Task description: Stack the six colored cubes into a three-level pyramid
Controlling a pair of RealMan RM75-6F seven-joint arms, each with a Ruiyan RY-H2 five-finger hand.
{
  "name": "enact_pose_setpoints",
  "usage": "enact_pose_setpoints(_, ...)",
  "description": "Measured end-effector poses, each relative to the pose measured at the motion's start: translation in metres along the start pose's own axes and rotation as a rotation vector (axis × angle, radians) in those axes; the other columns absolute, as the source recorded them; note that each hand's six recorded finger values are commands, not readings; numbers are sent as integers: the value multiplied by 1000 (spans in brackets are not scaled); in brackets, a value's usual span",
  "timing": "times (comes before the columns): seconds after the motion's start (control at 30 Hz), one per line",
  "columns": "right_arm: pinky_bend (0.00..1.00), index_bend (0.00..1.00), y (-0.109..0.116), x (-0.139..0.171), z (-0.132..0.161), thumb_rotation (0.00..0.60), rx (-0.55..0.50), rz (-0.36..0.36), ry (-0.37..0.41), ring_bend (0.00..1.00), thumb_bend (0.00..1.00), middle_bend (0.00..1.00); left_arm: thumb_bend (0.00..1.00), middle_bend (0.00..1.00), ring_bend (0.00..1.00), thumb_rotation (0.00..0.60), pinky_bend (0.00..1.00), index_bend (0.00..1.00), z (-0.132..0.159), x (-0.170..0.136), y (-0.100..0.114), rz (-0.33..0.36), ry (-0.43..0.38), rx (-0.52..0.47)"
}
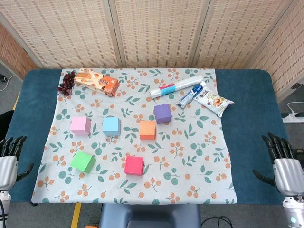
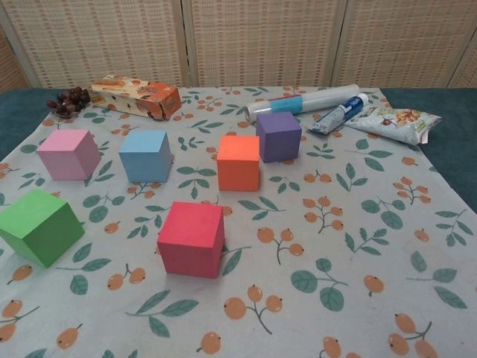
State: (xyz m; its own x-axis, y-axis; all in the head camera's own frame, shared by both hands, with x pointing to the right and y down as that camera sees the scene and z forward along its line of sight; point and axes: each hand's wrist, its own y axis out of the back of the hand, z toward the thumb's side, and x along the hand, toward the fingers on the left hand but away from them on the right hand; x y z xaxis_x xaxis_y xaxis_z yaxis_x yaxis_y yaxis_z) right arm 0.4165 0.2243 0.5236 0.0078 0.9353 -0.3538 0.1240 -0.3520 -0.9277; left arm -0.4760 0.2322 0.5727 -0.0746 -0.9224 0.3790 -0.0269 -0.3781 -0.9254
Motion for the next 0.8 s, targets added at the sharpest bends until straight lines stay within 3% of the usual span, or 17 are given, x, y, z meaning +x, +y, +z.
enact_pose_setpoints(0.43, 0, 0, 5, 9, -4, 600, -11, -5, 9, 0, 0, 0, 292, 113, 38, 600, 20, 110, 10, 6, 1, -10, -60, 11)
enact_pose_setpoints(0.63, 0, 0, 7, 0, 2, 600, -2, 10, 46, 0, 0, 0, 291, 121, 57, 600, 33, 134, 26, 39, 0, -43, -127, 1)
enact_pose_setpoints(0.8, 0, 0, 12, -12, 11, 600, 11, 24, 91, 0, 0, 0, 292, 136, 68, 600, 51, 163, 41, 81, -7, -127, -182, 14)
